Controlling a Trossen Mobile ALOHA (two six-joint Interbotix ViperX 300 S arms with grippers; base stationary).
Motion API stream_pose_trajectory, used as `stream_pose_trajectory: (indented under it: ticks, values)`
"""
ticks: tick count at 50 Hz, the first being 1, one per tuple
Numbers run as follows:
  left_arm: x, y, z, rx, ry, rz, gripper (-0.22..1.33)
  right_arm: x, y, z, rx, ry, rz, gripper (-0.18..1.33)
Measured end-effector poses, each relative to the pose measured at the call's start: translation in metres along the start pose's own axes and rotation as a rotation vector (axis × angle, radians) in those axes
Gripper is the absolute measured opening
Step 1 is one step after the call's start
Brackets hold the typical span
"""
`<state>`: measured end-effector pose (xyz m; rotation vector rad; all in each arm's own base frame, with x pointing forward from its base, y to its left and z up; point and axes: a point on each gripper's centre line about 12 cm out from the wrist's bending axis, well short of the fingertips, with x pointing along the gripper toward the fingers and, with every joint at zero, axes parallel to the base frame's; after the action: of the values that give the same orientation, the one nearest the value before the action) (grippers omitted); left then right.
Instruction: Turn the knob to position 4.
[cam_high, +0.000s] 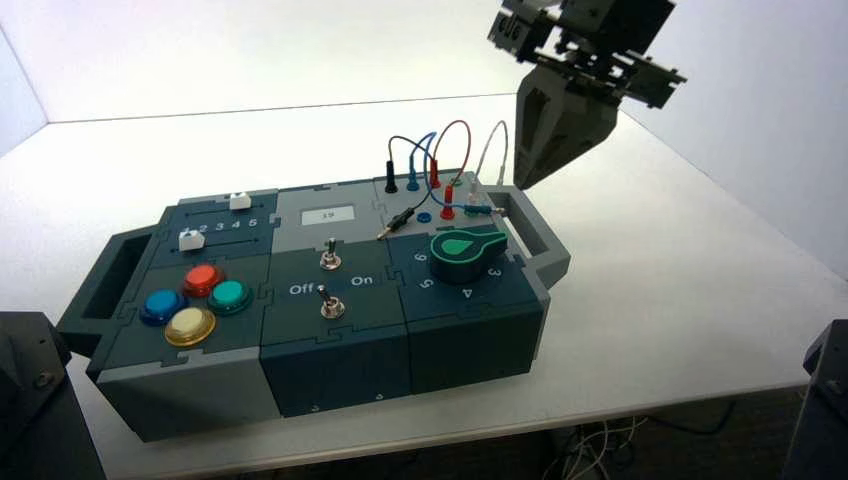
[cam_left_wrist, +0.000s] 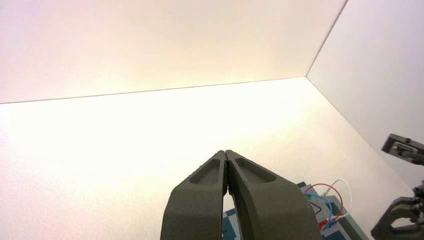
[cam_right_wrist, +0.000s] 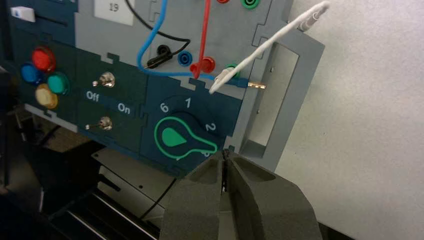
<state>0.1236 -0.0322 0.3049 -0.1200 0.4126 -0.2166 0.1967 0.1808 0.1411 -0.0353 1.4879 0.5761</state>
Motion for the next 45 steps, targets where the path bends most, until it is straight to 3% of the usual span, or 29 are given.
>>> stream_pose_trajectory:
  ticks: [14, 45]
  values:
    - [0.002, 0.0, -0.001, -0.001, 0.007, 0.003, -0.16, 0.018, 0.003, 0.002, -0.009, 0.06, -0.006, -0.14]
    - [0.013, 0.0, 0.002, -0.001, 0.018, 0.005, -0.16, 0.03, 0.003, 0.003, -0.007, 0.111, -0.007, -0.14]
